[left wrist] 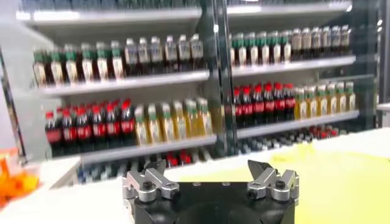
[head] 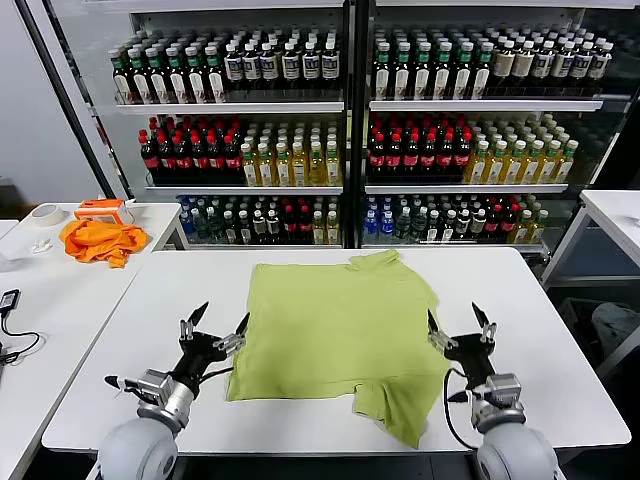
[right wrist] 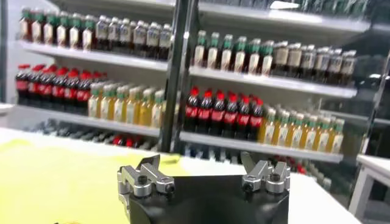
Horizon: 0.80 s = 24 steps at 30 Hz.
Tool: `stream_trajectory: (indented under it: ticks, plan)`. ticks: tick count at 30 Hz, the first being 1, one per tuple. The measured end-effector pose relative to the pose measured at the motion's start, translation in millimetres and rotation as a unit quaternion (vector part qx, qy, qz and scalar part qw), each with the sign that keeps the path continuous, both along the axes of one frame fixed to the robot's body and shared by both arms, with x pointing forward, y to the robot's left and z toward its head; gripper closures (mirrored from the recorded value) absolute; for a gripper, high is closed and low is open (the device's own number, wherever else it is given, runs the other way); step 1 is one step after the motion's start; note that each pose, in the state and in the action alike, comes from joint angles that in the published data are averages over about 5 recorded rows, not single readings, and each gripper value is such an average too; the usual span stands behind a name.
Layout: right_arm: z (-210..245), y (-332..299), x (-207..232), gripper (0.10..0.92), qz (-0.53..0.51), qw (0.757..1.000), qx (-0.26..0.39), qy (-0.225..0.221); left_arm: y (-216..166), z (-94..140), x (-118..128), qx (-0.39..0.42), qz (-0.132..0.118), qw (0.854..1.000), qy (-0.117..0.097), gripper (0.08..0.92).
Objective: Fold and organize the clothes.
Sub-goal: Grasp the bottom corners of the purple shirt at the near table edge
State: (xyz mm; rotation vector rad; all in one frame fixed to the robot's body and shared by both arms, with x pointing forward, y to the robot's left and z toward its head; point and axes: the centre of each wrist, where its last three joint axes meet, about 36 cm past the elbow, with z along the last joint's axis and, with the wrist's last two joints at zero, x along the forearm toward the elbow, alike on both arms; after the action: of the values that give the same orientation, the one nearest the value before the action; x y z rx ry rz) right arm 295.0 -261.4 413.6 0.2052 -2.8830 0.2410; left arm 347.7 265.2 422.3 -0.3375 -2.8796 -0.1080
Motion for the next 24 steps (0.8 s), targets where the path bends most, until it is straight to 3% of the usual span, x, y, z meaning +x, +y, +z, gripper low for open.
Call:
stream_trajectory:
  ticks: [2, 8, 13, 24]
  plan:
    - [-1, 0, -5, 0.200, 0.003, 1.000, -0.001, 0.007, -1, 0, -3, 0.000, 0.001, 1.000, 0.010, 0.177]
    - [-9, 3, -28, 0.200, 0.013, 0.999, 0.003, 0.045, -2, -2, -20, -0.002, 0.012, 0.997, 0.071, 0.177]
    - [-16, 9, -40, 0.200, 0.016, 0.997, 0.017, 0.068, 1, -6, -30, -0.001, 0.018, 0.994, 0.110, 0.177]
    - [-29, 21, -51, 0.200, 0.016, 0.994, 0.043, 0.099, 7, -18, -33, -0.015, 0.027, 0.988, 0.152, 0.177]
